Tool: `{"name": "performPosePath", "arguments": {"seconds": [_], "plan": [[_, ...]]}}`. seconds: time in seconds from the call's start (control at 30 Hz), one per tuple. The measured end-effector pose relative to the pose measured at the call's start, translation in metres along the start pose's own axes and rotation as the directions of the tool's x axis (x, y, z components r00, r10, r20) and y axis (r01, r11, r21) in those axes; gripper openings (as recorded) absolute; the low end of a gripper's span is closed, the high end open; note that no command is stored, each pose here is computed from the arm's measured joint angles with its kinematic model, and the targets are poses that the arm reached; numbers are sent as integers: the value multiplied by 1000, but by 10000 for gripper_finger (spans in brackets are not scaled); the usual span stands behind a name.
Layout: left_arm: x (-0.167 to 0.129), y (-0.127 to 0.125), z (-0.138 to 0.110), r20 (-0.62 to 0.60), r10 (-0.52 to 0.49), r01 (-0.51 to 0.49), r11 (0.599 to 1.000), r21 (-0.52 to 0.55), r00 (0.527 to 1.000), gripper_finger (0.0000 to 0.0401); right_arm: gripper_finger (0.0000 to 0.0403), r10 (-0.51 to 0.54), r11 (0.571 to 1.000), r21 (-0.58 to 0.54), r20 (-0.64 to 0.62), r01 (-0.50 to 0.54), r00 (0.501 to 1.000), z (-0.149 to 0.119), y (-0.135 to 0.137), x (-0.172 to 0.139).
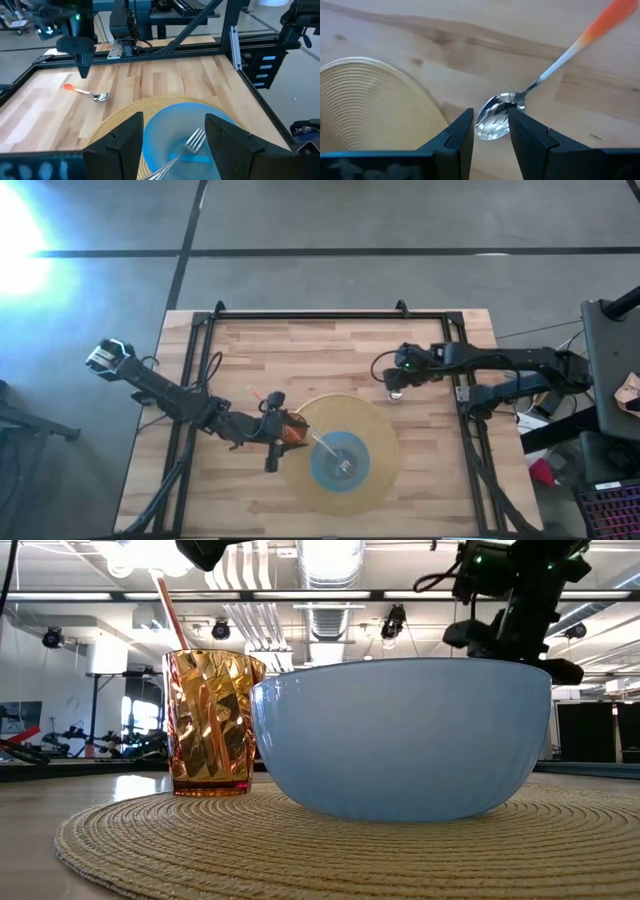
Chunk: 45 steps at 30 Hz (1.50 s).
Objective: Pick & Place Utensil
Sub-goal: Put the spoon into the bowl
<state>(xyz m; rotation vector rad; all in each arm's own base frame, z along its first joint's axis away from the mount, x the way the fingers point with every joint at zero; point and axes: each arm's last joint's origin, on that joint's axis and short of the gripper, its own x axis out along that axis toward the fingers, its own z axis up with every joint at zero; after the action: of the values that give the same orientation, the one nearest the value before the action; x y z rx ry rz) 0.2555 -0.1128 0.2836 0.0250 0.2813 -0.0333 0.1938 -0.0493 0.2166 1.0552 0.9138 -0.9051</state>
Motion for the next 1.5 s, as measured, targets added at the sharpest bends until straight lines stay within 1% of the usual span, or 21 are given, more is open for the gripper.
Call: {"name": "performPosePath", "arguments": {"seconds": [0.1,0.23,0.4,0.47,0.6,0.73,0.9,1.17,1.5], "plan": [[0,1,0,0,5,-5,1000,-1,1000,204,118,-44,999,24,-18,44,999,1,1,10],[0,1,0,0,5,-5,1000,0,1000,204,118,-110,993,25,-50,111,993,1,2,25],[0,1,0,-3,6,-6,1000,31,1000,204,118,-209,976,33,-98,213,973,0,0,41],[0,1,0,-6,6,-6,999,35,1000,204,118,-232,971,37,-107,237,967,0,-1,45],[0,1,-1,-7,6,-6,999,47,1000,204,118,-268,957,83,-121,278,956,1,-2,54],[0,1,-1,-7,6,-6,999,47,1000,204,118,-297,946,97,-130,310,946,1,-3,60],[0,1,-1,-9,6,-6,999,54,1000,204,118,-324,934,117,-114,336,939,2,-3,67],[0,1,-1,-17,7,-6,998,59,1000,204,118,-291,945,125,-91,301,952,5,1,73],[0,1,-1,-17,7,-6,998,59,1000,204,118,-322,932,158,-61,328,945,10,-2,77]]}}
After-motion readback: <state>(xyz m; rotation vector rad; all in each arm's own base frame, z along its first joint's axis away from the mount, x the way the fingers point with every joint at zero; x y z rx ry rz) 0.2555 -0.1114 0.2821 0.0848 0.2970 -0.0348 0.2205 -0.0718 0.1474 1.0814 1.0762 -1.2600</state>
